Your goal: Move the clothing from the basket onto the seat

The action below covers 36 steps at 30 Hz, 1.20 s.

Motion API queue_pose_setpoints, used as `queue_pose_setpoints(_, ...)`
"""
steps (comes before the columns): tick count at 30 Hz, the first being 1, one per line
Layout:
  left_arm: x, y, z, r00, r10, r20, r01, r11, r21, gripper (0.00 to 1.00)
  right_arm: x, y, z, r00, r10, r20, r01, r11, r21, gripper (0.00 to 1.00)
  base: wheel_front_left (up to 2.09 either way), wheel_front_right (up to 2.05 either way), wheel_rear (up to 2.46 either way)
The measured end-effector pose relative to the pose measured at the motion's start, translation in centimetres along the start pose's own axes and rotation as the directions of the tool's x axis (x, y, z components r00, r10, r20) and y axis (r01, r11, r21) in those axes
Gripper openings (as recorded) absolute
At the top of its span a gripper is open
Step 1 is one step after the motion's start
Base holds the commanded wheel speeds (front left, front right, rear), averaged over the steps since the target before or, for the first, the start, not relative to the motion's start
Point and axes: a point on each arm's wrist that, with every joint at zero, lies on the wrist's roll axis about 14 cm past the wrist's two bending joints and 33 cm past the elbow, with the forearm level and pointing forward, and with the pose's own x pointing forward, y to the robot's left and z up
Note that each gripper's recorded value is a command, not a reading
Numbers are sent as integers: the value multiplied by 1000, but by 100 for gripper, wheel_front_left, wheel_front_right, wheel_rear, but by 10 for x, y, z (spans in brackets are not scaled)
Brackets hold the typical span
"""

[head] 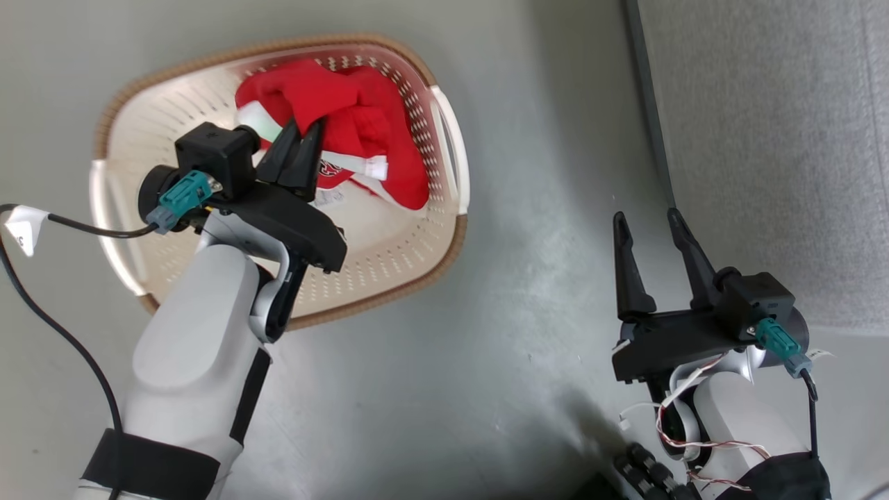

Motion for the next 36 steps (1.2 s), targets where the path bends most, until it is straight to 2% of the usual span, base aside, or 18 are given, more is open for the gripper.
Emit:
queue_pose_setpoints(8,-25,-9,45,995,24,100,-24,1000,3,0,-5,3,30,997,9,74,-7,1000,-28,100,0,0,0)
queue_pose_setpoints(18,-65,-20,107,971,45,236,-60,997,57,0,-21,22,57,989,55,140,-50,998,-42,100,0,0,0)
queue_pose_setpoints(27,-110,-30,159,932,54,358,-96,990,102,0,-44,35,76,977,95,193,-87,995,-47,100,0,0,0)
queue_pose_setpoints(36,-148,-57,203,882,10,471,-94,983,155,0,-65,47,96,958,130,254,-120,991,-55,100,0,0,0)
